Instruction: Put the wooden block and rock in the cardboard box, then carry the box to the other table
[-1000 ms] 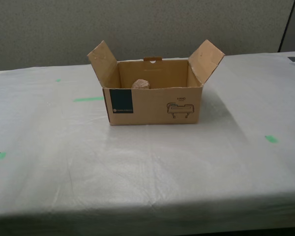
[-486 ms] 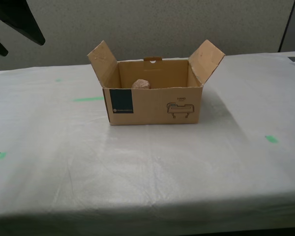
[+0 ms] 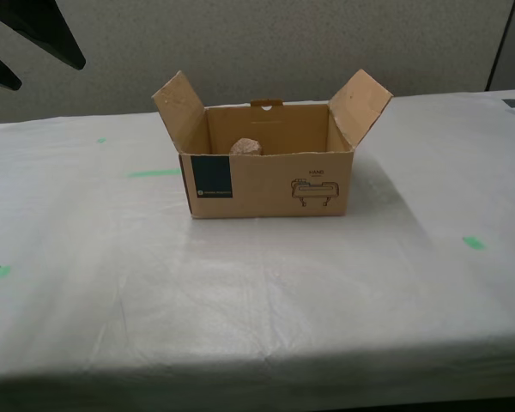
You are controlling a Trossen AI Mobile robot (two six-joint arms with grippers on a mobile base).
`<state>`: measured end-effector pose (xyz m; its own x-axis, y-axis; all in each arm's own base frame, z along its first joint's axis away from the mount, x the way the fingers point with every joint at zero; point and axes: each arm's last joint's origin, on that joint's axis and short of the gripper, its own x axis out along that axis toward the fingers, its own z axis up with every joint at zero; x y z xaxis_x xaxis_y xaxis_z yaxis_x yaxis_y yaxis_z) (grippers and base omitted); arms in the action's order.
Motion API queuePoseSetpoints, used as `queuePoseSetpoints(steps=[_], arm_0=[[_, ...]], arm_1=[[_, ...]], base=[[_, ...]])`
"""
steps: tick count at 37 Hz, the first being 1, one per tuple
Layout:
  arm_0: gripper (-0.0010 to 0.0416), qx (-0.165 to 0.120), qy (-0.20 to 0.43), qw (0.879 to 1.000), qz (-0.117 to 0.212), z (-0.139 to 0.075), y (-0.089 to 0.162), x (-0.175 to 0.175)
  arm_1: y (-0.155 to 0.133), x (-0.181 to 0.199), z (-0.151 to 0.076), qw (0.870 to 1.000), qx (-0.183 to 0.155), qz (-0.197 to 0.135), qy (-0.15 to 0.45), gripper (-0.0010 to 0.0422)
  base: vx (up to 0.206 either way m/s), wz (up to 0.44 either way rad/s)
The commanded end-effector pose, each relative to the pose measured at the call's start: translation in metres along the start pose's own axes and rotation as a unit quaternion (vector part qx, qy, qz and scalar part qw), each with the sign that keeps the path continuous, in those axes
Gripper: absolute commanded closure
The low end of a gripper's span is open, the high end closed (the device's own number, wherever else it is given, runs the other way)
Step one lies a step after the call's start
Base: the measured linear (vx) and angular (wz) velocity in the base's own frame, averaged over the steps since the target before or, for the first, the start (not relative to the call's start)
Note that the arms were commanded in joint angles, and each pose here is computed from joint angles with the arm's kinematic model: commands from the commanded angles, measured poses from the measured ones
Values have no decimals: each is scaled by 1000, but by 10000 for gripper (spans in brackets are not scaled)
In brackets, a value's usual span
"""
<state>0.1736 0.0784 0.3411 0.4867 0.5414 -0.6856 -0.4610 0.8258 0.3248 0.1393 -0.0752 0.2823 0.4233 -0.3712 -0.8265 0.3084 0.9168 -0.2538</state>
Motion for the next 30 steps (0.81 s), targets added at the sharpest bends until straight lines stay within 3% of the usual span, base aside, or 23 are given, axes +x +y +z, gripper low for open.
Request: queuePoseSetpoints(steps=[1, 30], arm_0=[[12, -1, -1, 1000, 0, 0, 0, 0], [12, -1, -1, 1000, 0, 0, 0, 0]], arm_1=[[0, 0, 0, 1000, -1, 0, -1, 14], [0, 0, 0, 1000, -1, 0, -1, 14]], base=[[0, 0], [0, 0]])
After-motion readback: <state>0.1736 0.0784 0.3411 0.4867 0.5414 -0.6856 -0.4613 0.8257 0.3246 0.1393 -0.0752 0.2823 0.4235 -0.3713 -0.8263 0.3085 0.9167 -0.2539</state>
